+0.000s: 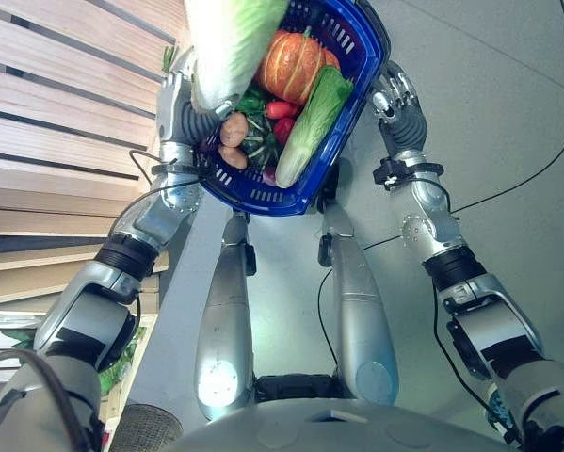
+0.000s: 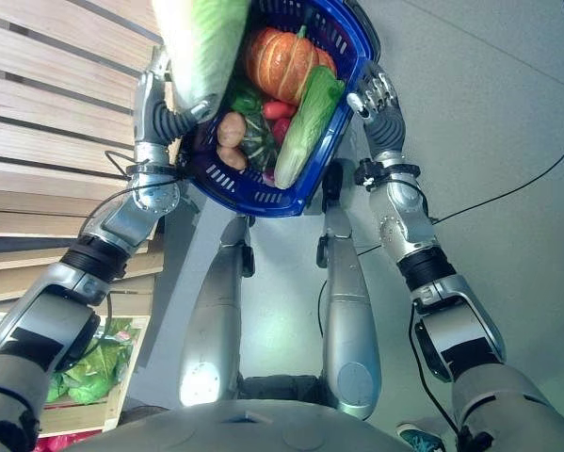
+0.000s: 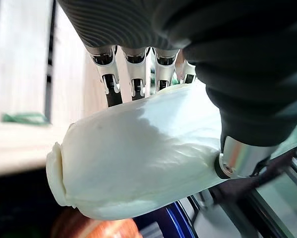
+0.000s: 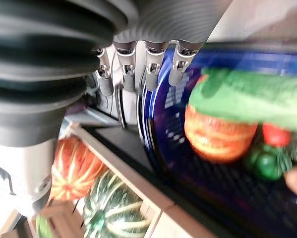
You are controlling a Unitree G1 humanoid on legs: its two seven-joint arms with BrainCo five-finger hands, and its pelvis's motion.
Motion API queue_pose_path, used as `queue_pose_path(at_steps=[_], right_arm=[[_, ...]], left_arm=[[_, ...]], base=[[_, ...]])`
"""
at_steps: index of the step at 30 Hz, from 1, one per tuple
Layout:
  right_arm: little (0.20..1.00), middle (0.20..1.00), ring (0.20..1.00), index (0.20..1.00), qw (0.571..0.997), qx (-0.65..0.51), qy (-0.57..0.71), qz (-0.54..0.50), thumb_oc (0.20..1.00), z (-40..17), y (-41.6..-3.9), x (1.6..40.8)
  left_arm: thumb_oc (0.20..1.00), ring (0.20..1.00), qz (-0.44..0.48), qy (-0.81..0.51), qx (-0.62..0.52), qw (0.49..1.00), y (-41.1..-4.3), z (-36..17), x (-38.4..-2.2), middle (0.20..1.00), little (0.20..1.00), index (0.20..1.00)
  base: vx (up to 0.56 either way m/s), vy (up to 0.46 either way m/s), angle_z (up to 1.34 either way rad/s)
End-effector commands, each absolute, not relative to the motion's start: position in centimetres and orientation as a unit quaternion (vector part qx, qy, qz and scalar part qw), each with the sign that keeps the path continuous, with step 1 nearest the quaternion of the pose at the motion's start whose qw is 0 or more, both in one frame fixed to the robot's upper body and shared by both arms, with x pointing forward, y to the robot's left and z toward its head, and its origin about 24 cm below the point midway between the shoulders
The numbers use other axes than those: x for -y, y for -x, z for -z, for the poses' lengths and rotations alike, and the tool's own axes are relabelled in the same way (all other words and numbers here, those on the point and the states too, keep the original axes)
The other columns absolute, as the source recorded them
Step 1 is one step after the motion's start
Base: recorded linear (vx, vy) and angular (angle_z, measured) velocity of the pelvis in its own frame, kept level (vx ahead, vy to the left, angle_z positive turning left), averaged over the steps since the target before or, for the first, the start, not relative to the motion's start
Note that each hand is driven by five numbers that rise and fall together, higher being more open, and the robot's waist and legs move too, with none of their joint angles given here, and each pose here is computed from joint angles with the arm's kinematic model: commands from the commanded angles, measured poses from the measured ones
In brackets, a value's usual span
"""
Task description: Pick up fruits and vegetables into the basket
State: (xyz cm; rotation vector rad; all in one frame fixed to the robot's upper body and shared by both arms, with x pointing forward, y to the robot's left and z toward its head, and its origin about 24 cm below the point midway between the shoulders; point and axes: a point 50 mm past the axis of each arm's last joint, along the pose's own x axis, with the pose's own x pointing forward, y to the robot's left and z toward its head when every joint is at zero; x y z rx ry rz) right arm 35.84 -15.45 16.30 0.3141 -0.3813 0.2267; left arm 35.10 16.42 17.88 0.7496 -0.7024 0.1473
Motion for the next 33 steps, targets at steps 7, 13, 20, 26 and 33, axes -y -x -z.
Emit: queue_pose_path(at_steps=[7,13,20,26,33], right_arm=[[1.000,1.000,1.000,1.000,0.944,0.202,-0.152,-0.212,1.000,-17.7,-34.5,13.6],[1.000,1.000,1.000,1.000,0.938,0.191,-0.149,-0.247,1.000,-17.9,-34.4,12.8],[1.000,1.000,1.000,1.000,0.929,0.193,-0.141,-0.282,1.000,-18.2,-34.0,12.1],[1.000,1.000,1.000,1.000,0.918,0.208,-0.134,-0.310,1.000,-18.9,-33.5,11.5],[1.000,1.000,1.000,1.000,0.911,0.217,-0.128,-0.328,1.000,-19.6,-33.1,11.0]], left_arm=[[0.200,0.200,0.056,-0.384,0.383,0.838,-33.7,-18.9,-12.8,0.200,0.200,0.200],[0.200,0.200,0.121,-0.398,0.387,0.823,-33.3,-18.9,-11.1,0.200,0.200,0.200],[0.200,0.200,0.174,-0.422,0.359,0.814,-33.2,-18.2,-10.3,0.200,0.200,0.200],[0.200,0.200,0.192,-0.440,0.321,0.816,-33.6,-17.7,-10.5,0.200,0.200,0.200],[0.200,0.200,0.202,-0.458,0.287,0.817,-33.8,-17.2,-10.7,0.200,0.200,0.200]], base=[[0.00,0.000,0.00],[0.00,0.000,0.00],[0.00,0.000,0.00],[0.00,0.000,0.00],[0.00,0.000,0.00]])
